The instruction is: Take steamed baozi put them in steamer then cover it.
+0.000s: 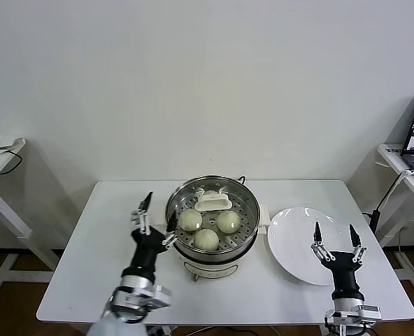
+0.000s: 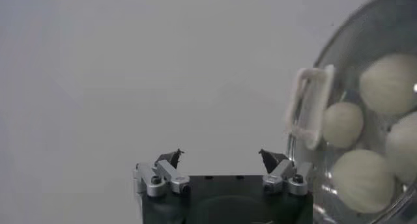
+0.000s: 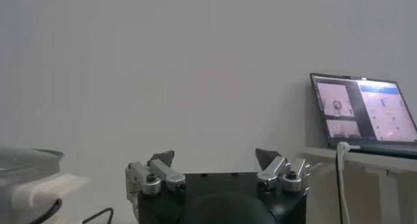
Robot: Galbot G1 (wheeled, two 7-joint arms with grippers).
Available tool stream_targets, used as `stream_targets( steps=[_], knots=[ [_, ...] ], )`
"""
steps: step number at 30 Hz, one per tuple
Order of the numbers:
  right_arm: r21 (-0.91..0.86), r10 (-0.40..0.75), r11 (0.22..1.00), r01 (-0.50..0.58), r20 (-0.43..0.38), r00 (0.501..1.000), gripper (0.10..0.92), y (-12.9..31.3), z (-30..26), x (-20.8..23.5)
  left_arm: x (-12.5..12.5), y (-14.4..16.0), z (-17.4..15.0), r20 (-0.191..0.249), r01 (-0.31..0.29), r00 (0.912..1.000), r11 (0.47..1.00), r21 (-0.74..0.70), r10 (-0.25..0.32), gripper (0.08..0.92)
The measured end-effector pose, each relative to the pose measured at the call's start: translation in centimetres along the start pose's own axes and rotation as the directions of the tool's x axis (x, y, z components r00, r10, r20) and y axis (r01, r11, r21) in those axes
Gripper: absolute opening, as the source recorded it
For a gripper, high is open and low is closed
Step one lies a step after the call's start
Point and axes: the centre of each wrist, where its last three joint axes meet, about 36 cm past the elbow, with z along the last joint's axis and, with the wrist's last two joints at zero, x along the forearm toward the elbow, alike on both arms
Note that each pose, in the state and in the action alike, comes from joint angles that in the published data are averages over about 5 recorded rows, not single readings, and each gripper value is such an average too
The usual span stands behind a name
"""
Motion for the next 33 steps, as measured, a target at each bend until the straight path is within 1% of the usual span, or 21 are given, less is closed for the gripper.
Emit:
stream_targets(
  steps=[6,13,22,33],
  knots=[
    [-0.031,-0.029,0.999,0.029,-0.008,1.0,0.823,0.7,-1.7,-0.2,0.7,1.3,3.8,-0.001,-0.005,1.0,0.976,0.218,0.005,0.823],
    [-0.046,-0.051,0.998,0.05,-0.022,0.998,0.823,0.9,-2.8,-0.4,1.5,1.6,6.8,-0.013,0.011,0.9999,0.929,0.37,-0.007,0.823],
    [-0.058,-0.071,0.996,0.068,-0.044,0.997,0.823,1.2,-3.4,-0.2,2.1,1.5,8.5,-0.018,0.031,0.9995,0.888,0.458,-0.026,0.823],
    [-0.051,-0.074,0.996,0.071,-0.06,0.995,0.823,1.3,-3.7,0.2,2.5,1.1,9.4,-0.021,0.03,0.9995,0.866,0.5,-0.023,0.823]
  ],
)
